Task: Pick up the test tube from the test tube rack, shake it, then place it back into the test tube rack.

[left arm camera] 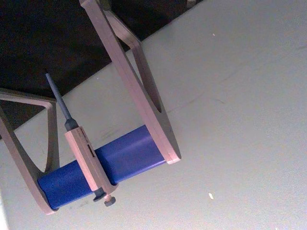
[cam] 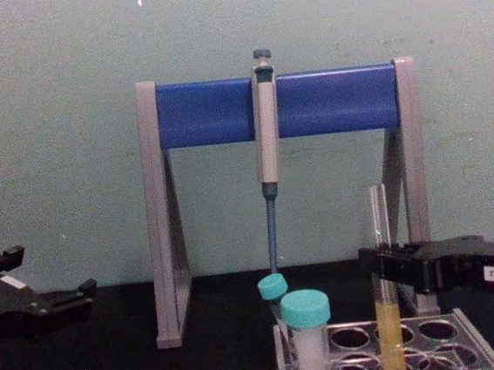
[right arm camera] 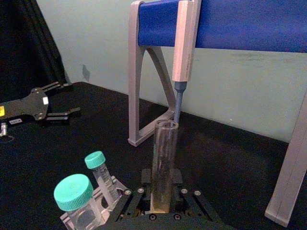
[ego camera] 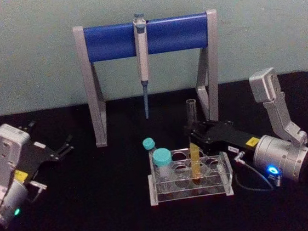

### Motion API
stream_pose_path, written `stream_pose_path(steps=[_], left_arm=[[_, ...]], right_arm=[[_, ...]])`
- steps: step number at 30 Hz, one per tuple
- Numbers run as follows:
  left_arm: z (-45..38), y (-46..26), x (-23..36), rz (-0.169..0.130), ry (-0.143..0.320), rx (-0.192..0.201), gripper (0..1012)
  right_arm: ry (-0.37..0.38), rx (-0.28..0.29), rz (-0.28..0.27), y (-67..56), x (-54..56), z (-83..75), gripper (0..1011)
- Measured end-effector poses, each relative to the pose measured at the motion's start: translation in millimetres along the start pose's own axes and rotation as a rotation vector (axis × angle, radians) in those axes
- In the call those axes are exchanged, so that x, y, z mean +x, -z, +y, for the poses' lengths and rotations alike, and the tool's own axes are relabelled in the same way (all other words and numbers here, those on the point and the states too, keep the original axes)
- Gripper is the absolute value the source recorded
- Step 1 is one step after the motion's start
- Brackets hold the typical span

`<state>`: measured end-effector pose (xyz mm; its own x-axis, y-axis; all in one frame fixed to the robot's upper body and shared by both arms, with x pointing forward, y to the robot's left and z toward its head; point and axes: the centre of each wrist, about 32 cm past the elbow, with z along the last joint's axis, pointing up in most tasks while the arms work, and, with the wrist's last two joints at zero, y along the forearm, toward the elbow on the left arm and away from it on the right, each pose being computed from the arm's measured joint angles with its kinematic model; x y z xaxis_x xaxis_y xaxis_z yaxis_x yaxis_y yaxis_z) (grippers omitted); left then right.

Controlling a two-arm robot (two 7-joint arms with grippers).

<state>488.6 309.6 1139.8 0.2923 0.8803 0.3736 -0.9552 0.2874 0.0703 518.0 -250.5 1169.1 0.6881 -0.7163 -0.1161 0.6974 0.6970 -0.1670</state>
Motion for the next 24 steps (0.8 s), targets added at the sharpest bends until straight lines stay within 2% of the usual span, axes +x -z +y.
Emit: stream_pose_path(steps=[4,24], left_arm=[[0.0,0.0,0.0,0.000,0.000,0.000,1009],[0.0,0.0,0.0,0.000,0.000,0.000,1010]], right_arm=[[0.000,0.000,0.000,0.0,0.0,0.0,222],[-0.002,0.007,-0.006,0.2,0.0,-0.2,222]])
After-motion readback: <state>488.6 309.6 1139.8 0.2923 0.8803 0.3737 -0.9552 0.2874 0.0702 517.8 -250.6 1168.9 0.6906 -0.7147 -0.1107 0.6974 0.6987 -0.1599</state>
